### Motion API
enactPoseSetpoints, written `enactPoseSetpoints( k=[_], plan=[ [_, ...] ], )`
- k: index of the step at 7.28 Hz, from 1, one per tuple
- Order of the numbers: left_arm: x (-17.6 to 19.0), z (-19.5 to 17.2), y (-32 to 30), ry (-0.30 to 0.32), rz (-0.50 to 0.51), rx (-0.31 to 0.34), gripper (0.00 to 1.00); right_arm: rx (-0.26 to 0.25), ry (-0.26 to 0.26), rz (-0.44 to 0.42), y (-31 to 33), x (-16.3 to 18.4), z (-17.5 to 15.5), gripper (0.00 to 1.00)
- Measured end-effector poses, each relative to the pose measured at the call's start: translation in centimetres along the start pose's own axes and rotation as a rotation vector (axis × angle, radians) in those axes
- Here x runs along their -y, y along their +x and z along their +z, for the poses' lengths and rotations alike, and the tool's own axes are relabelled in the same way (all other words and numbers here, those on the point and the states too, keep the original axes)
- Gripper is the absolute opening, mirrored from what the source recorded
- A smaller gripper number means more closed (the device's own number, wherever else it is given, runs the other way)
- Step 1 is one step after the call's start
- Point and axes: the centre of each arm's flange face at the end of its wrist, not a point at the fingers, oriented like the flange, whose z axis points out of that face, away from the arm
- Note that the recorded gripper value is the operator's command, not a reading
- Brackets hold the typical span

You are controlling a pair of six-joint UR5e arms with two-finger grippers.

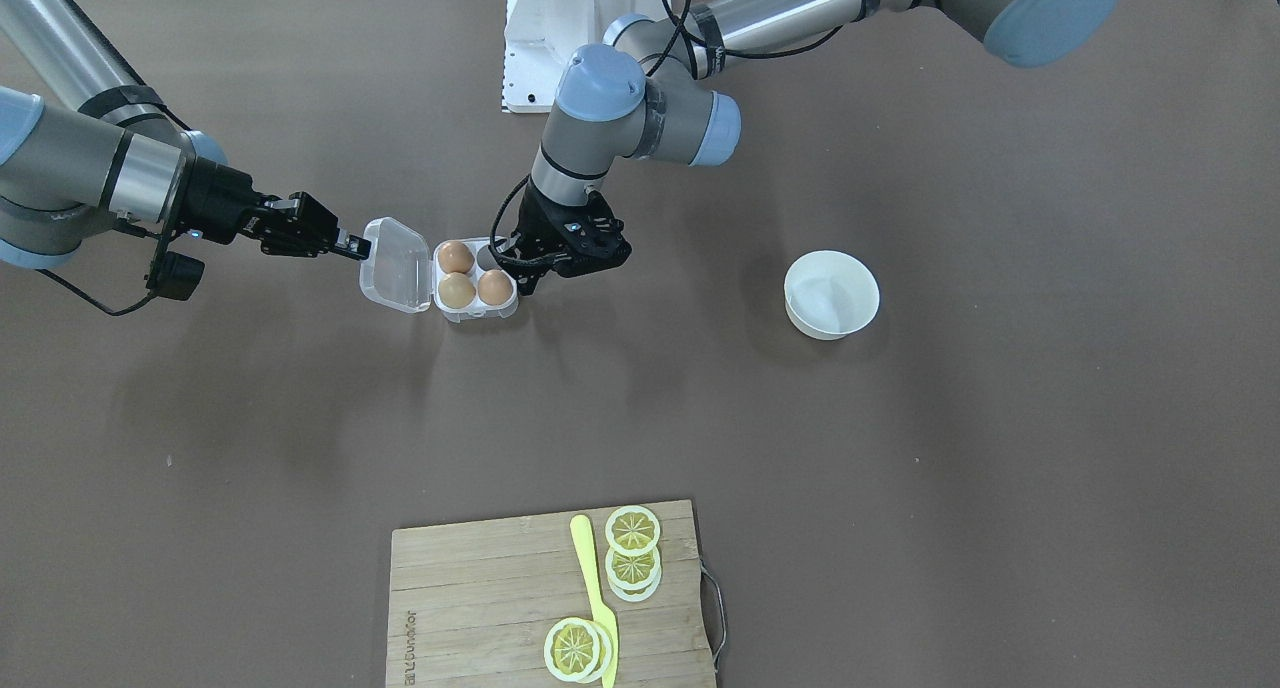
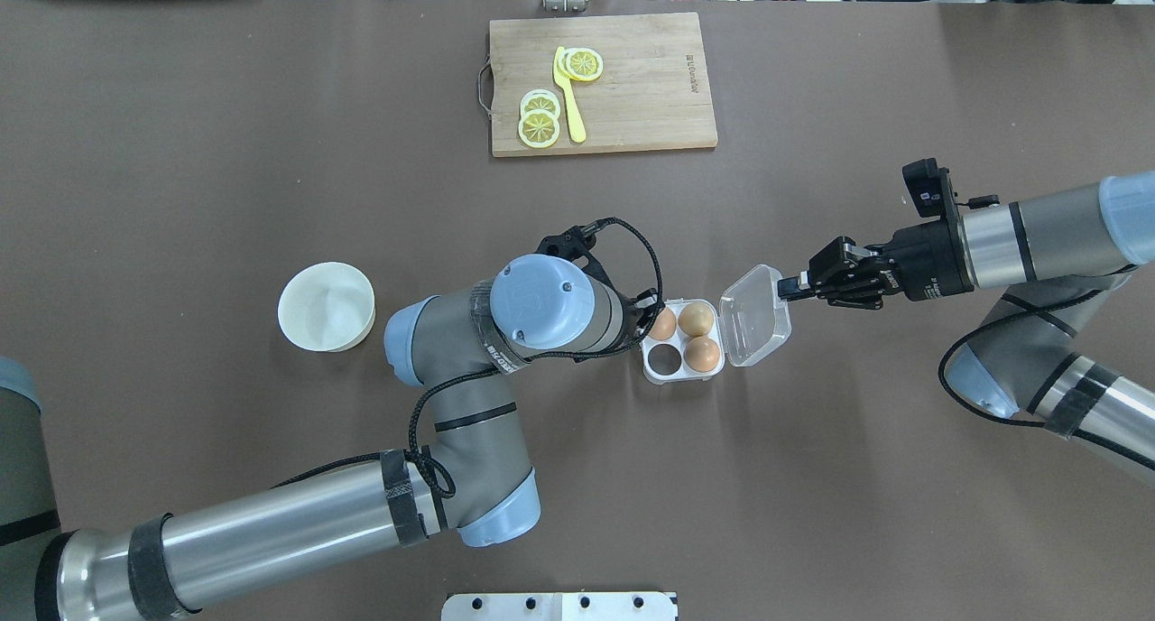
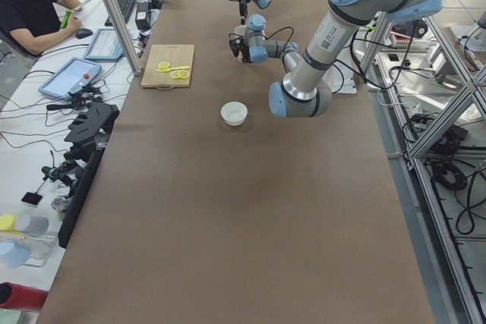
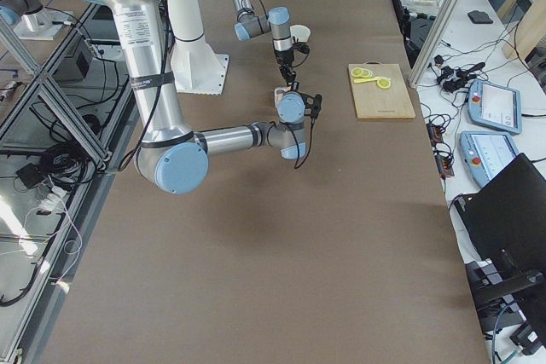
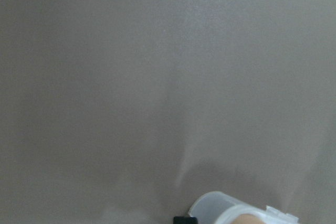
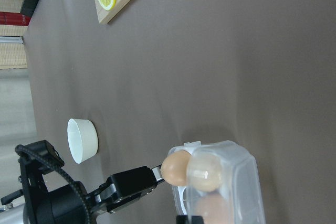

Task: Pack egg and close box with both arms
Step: 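Swing the clear lid up and over the eggs with the right gripper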

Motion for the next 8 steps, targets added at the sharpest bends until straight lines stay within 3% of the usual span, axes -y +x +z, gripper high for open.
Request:
enactPoseSetpoints(
  k=[8],
  plan=[
    [0.0,-0.2,0.0,-0.008,-0.004,-0.020,0.00,0.033,-0.008,-0.032,-2.5,-0.1,0.5,0.00]
  ],
)
